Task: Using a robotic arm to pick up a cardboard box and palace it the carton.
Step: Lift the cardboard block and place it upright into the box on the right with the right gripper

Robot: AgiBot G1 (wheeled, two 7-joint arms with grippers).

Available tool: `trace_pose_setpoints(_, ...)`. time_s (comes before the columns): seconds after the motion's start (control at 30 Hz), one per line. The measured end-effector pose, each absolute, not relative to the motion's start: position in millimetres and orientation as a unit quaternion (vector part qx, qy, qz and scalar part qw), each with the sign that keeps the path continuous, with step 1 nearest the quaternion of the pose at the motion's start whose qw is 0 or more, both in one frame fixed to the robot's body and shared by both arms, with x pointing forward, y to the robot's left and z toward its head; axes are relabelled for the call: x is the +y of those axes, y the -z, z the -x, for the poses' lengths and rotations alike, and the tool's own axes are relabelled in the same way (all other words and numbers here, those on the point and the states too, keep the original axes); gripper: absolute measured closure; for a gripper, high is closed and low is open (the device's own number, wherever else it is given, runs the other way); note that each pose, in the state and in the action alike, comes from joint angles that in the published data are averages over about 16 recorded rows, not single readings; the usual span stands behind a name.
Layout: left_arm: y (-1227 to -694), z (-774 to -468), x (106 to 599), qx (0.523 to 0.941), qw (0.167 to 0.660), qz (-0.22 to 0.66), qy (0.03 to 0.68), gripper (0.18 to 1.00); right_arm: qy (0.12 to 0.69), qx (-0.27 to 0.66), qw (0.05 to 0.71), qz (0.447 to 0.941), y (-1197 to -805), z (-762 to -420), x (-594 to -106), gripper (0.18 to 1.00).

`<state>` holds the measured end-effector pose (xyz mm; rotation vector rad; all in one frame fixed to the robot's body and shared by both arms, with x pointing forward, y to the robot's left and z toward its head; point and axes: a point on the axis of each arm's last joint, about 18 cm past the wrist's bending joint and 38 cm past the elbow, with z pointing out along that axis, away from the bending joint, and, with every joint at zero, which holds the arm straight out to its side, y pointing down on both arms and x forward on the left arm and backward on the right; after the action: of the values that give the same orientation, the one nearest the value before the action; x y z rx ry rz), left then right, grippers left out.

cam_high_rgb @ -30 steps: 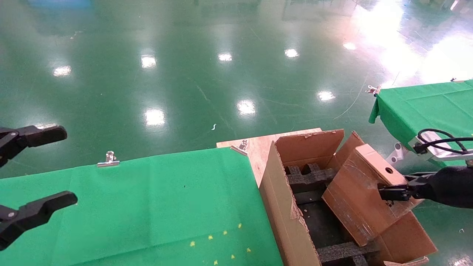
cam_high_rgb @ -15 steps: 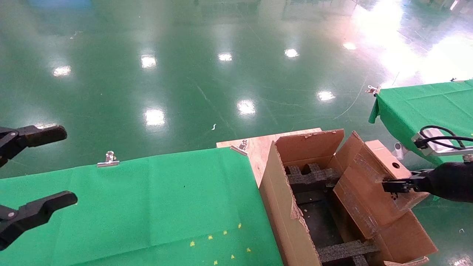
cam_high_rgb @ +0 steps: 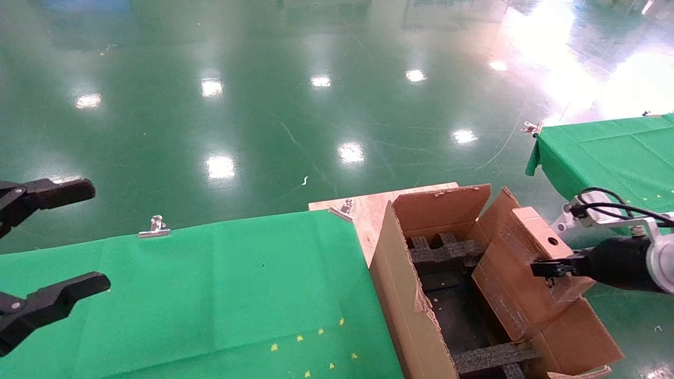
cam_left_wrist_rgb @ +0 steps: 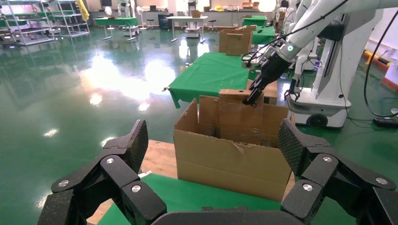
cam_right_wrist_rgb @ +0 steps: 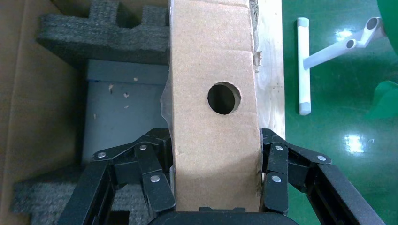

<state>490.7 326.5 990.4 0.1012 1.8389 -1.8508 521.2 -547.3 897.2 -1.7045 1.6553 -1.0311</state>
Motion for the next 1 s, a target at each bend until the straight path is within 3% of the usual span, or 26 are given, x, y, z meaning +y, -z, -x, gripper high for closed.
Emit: trace_pose_setpoints(1.0, -990, -491, 327, 0.680, 0.262, -0.037, 0.684, 0.183, 0.388, 0.634, 0.240, 0.625, -829, -563, -521, 0.863)
